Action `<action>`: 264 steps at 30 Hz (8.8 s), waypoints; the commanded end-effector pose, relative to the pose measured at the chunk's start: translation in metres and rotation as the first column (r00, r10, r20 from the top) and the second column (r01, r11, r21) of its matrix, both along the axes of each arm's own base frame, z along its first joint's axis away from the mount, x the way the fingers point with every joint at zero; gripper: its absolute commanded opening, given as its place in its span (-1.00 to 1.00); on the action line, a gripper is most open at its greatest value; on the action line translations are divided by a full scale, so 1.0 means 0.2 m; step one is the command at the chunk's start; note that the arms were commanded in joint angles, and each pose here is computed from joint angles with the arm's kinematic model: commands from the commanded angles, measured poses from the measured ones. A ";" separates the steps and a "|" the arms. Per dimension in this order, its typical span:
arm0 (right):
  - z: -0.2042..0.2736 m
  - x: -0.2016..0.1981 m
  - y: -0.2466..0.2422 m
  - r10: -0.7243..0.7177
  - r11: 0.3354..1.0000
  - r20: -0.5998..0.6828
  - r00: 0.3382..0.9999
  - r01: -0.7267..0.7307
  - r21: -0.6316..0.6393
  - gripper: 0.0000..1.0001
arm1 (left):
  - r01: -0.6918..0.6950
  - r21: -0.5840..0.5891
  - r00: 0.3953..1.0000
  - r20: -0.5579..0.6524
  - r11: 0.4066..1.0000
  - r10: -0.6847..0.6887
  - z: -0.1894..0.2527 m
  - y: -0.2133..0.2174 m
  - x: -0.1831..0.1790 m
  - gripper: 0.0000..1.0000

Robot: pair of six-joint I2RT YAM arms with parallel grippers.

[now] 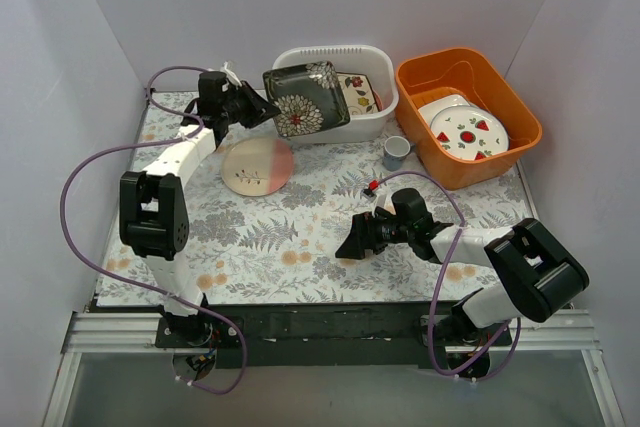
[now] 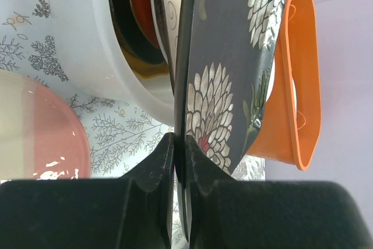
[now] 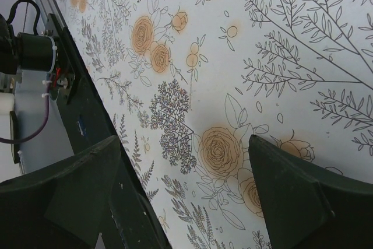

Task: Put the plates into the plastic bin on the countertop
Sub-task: Place the plate in the plastic bin, then move the plate to the center of the board.

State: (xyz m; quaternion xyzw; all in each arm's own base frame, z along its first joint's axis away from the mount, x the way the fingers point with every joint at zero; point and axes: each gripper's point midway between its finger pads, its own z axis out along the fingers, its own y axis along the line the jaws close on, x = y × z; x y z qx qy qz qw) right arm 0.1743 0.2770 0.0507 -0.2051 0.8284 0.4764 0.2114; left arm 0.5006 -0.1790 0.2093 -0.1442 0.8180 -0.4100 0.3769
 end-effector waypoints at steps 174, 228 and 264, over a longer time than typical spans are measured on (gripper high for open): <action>-0.09 -0.03 -0.01 0.020 0.999 -0.034 0.999 -0.021 -0.047 0.96 | -0.244 0.241 0.891 -0.326 0.939 0.315 -1.08 0.58 -0.79 -1.00; -0.28 0.19 -0.02 -0.138 0.989 -0.173 0.975 0.125 -0.085 -0.77 | 0.163 0.162 0.962 -0.246 0.973 -0.120 -0.92 0.10 -1.31 -0.84; -0.29 0.18 -0.09 -0.207 0.976 -0.192 0.959 0.188 -0.115 -0.97 | 0.048 0.017 0.879 -0.476 0.999 -0.034 -1.10 0.12 -1.65 0.29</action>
